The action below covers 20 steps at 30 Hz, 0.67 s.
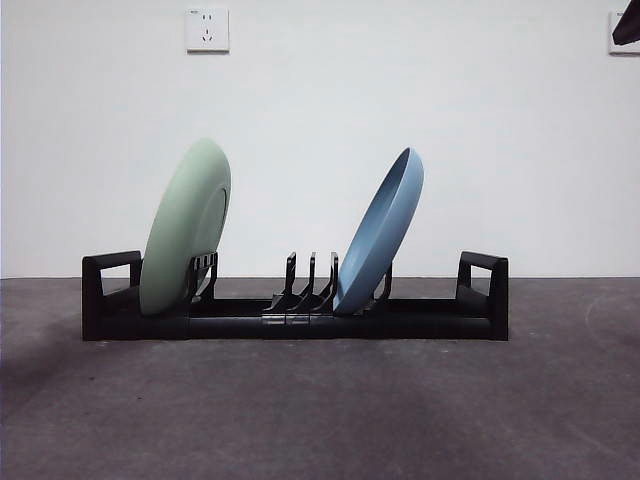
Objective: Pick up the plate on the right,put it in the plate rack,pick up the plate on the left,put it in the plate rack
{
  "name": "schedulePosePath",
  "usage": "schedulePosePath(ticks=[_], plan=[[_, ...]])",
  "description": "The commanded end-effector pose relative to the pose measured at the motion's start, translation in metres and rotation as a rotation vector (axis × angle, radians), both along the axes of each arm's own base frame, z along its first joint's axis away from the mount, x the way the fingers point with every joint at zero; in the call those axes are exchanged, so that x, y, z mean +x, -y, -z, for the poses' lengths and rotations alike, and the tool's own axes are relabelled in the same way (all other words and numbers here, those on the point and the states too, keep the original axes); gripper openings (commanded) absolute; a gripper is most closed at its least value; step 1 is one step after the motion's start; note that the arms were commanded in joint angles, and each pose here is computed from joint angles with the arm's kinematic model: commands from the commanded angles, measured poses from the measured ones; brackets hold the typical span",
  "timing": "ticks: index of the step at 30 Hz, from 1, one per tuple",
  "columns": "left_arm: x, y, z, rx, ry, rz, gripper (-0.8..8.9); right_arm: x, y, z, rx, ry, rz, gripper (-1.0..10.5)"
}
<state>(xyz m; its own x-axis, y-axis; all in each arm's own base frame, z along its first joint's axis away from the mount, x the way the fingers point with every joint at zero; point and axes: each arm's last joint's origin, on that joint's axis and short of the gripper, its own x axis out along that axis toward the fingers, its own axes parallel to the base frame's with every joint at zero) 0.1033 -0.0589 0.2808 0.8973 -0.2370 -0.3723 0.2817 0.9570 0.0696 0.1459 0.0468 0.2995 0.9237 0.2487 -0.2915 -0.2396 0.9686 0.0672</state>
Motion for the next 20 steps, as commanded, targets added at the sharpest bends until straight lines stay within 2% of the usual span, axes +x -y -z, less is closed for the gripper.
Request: schedulePosePath(ticks=[1,6,10,14,20], plan=[[0.0,0.0,0.001,-0.002,-0.004,-0.007,-0.03,0.0,0.0,0.002,0.01,-0.003,0.006,0.0],[0.0,0.0,0.001,-0.002,-0.004,-0.008,-0.03,0.0,0.0,0.002,0.01,-0.003,0.006,0.0],[-0.002,-0.002,0.003,0.063,-0.008,0.016,-0.03,0.0,0.0,0.002,0.01,-0.003,0.005,0.0],[-0.011,-0.014,-0.003,0.053,0.05,-0.016,-0.03,0.0,0.0,0.002,0.01,-0.002,0.005,0.1],[-0.024,-0.036,-0.001,-0.034,0.184,-0.115,-0.03,0.0,0.0,0.002,0.01,-0.002,0.006,0.0]])
